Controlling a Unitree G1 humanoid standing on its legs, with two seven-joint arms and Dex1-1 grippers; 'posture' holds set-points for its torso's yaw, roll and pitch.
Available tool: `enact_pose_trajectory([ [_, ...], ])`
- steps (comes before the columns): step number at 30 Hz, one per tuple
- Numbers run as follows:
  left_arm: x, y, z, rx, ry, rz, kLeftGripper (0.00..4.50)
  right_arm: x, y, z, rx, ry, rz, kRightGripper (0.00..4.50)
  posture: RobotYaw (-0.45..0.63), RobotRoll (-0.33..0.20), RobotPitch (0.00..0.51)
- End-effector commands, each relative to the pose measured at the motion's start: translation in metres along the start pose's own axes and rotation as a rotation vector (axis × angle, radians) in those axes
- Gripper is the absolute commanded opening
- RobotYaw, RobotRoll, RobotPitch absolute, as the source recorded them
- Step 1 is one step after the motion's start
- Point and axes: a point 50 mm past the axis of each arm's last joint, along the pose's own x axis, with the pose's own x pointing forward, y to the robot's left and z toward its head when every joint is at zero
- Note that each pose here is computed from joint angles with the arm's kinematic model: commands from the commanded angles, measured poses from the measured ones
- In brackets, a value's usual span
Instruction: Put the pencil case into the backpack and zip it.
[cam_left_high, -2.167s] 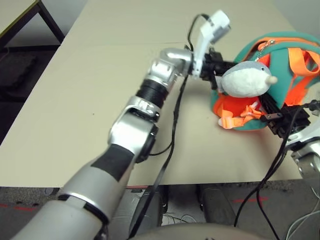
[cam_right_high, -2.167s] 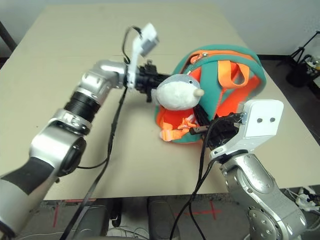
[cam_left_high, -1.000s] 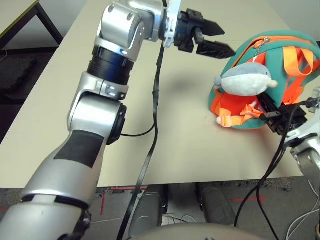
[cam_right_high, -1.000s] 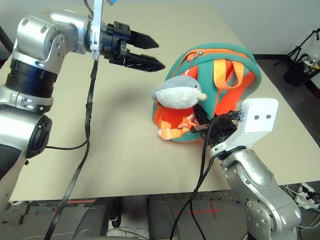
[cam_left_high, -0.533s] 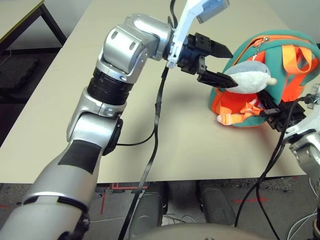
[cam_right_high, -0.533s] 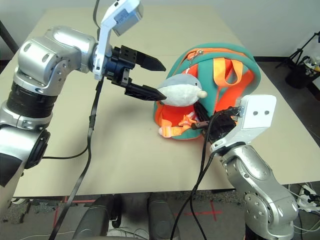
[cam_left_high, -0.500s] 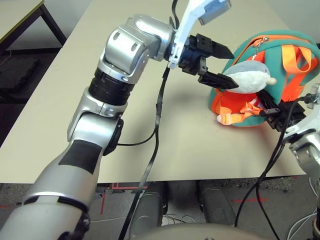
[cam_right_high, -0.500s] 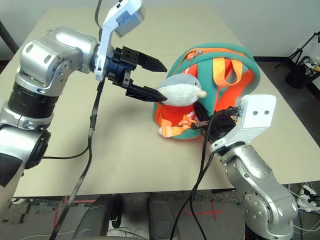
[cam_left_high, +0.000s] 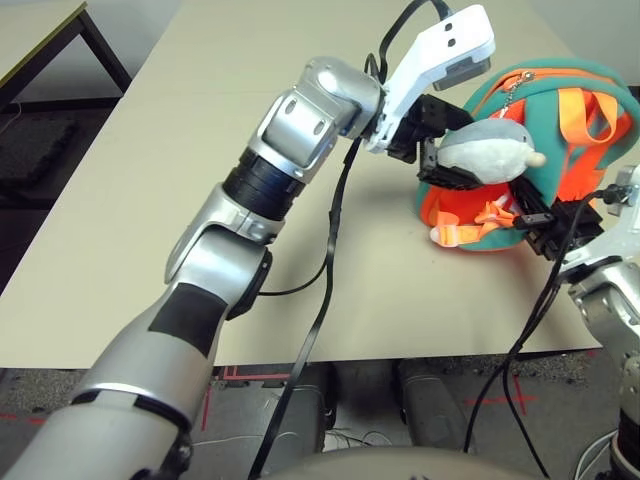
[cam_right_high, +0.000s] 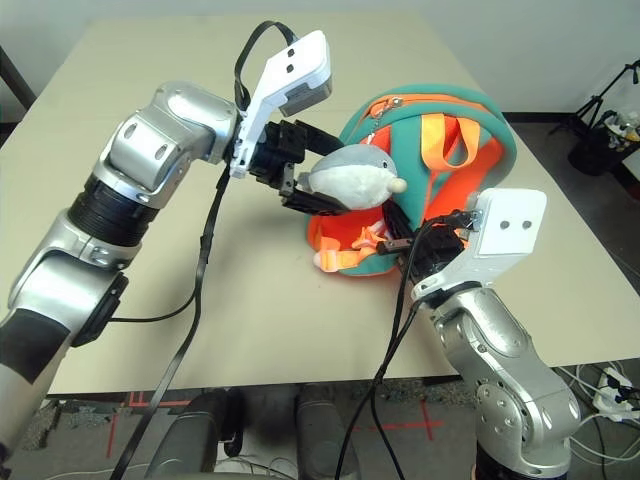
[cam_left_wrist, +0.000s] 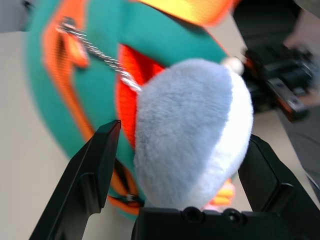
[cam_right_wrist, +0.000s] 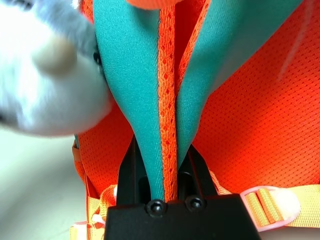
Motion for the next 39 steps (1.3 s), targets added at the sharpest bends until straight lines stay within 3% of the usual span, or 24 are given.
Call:
enact_pose_trajectory([
  [1, -0.021, 0.012, 0.013, -0.001, -0.039, 0.091, 4.50, 0.001, 0.003, -0.003, 0.004, 0.010, 0.016, 0.21, -0.14, 0.000, 0.151],
  [7, -0.053, 0.018, 0.012, -0.035, -0.009, 0.146, 4.50, 0.003, 0.003, -0.004, 0.007, 0.010, 0.015, 0.21, -0.13, 0.000, 0.147],
  [10, -0.058, 0.015, 0.011, -0.082, -0.029, 0.126, 4.50, 0.004, 0.003, -0.004, 0.008, 0.008, 0.018, 0.21, -0.12, 0.000, 0.145],
  [14, -0.051, 0.010, 0.008, -0.099, -0.048, 0.074, 4.31, 0.005, 0.003, -0.004, 0.008, 0.007, 0.021, 0.21, -0.11, 0.000, 0.147],
  [15, -0.049, 0.009, 0.008, -0.075, -0.053, 0.057, 4.50, 0.005, 0.003, -0.004, 0.008, 0.007, 0.022, 0.21, -0.11, 0.000, 0.147],
  [20, -0.049, 0.007, 0.013, 0.005, -0.139, -0.069, 4.50, 0.006, 0.004, -0.005, 0.006, 0.008, 0.027, 0.21, -0.13, 0.000, 0.140],
  [28, -0.055, 0.015, 0.000, 0.086, -0.052, -0.163, 4.50, 0.005, 0.004, -0.004, 0.001, 0.001, 0.026, 0.21, -0.15, 0.000, 0.125],
  [39, -0.026, 0.003, -0.008, 0.152, -0.014, -0.257, 4.50, 0.004, 0.006, -0.004, 0.008, -0.005, 0.020, 0.21, -0.16, 0.000, 0.131],
])
